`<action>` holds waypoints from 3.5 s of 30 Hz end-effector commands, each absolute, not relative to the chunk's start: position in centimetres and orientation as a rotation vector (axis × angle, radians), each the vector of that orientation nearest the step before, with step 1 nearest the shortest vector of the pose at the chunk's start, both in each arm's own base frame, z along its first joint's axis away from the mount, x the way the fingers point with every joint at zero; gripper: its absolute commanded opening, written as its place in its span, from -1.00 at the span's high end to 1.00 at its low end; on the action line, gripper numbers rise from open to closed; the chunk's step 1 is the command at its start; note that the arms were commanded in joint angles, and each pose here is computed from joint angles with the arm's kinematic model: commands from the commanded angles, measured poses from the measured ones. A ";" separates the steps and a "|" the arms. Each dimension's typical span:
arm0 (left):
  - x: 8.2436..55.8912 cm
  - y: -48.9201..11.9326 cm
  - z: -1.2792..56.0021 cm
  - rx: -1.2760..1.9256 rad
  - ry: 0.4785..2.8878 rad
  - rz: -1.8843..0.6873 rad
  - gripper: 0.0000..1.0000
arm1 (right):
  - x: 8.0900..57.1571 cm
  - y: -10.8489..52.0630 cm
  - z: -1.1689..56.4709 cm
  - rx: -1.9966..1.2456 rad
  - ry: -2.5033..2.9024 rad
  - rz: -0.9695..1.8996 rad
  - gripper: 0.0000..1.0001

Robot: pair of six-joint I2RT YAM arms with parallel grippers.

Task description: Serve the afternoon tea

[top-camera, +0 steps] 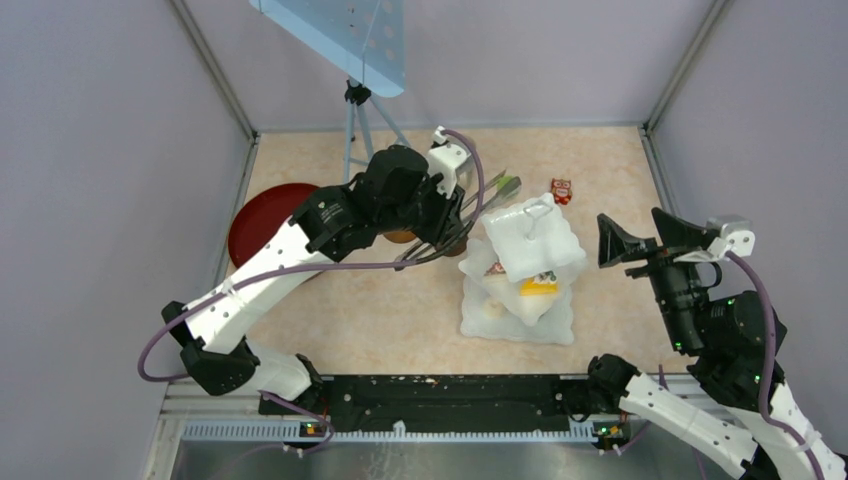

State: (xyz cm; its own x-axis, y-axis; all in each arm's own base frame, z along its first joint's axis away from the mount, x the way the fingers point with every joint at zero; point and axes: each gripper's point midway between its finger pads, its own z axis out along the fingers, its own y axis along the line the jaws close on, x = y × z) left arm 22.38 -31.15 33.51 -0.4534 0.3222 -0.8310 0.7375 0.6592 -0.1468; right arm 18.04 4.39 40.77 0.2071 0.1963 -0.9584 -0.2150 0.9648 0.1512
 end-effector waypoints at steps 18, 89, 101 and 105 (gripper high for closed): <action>20.6 -34.5 34.8 1.000 1.931 -0.805 0.32 | 17.6 4.2 42.1 0.005 1.307 0.329 -0.90; 24.6 5.5 18.3 -0.599 2.544 0.180 -0.03 | 19.2 8.7 37.6 -0.163 1.317 0.336 -0.93; 26.9 7.9 16.6 -0.623 2.516 0.155 -0.13 | 18.9 8.9 37.6 -0.173 1.310 0.347 -0.93; 27.2 8.4 15.5 -0.628 2.537 0.156 -0.19 | 18.9 8.9 37.6 -0.175 1.310 0.346 -0.93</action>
State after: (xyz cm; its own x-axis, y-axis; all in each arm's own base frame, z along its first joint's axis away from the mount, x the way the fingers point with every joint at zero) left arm 25.79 7.72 15.99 -0.7683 -0.4224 -0.4810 -0.4806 0.8770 -0.0025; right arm 19.10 8.90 37.07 0.1940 0.1327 -0.9720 -0.3389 0.9389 0.0605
